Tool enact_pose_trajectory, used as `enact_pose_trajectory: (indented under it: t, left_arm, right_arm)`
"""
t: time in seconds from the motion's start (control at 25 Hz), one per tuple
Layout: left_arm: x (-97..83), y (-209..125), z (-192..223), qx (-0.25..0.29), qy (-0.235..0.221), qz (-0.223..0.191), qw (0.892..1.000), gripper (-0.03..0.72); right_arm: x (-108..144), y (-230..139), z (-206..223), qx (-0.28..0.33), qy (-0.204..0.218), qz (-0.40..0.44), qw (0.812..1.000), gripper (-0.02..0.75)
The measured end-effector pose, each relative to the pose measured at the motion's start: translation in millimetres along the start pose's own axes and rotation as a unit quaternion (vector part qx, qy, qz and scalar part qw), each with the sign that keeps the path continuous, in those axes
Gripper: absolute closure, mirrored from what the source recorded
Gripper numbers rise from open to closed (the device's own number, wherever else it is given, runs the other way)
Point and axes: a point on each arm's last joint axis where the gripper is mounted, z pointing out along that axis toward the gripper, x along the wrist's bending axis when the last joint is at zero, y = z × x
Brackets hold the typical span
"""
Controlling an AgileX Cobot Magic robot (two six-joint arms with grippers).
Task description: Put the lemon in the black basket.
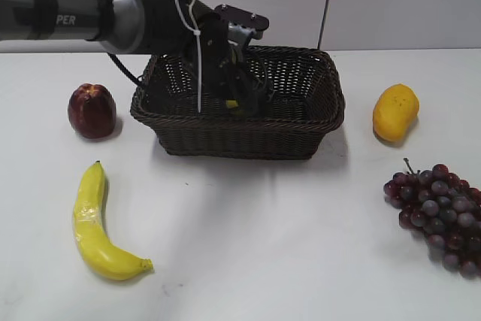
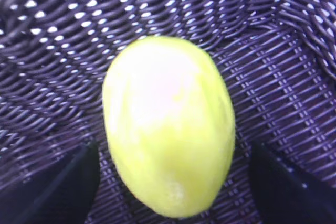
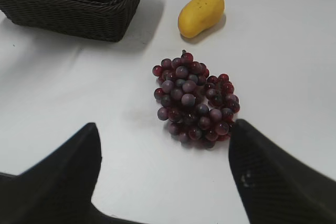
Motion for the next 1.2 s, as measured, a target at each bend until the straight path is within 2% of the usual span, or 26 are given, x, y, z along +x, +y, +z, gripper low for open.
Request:
enact_pose_trajectory:
  t: [0.28,0.48,0.6,0.72,0.8,1.0,1.2]
  left_arm:
    - [5.6,31,-44,0.017,0.011,-0.007,1.0,0.01]
    - [23.1,45,-87,0.045,0.024,-0.027,0.998,0.054]
    - [46.2,36,-99,0.104,0.034,-0.059,0.992,0.071]
    - [72.6,21,-108,0.179,0.039,-0.099,0.978,0.084]
    - [93.0,13,-111,0.207,0.046,-0.124,0.969,0.09]
    - [138.2,7,-129,0.198,0.049,-0.184,0.962,0.096]
    - [178.8,2,-156,0.173,0.05,-0.213,0.96,0.097]
  right_arm:
    - [0,0,0,0.0,0.0,0.0,1.0,0.167]
    - [0,0,0,0.0,0.0,0.0,1.0,0.167]
    - [0,0,0,0.0,0.0,0.0,1.0,0.167]
    - [0,0,0,0.0,0.0,0.0,1.0,0.167]
    - [0,0,0,0.0,0.0,0.0,1.0,0.167]
    - [0,0,0,0.0,0.0,0.0,1.0,0.167]
    - [0,0,0,0.0,0.0,0.0,1.0,0.167]
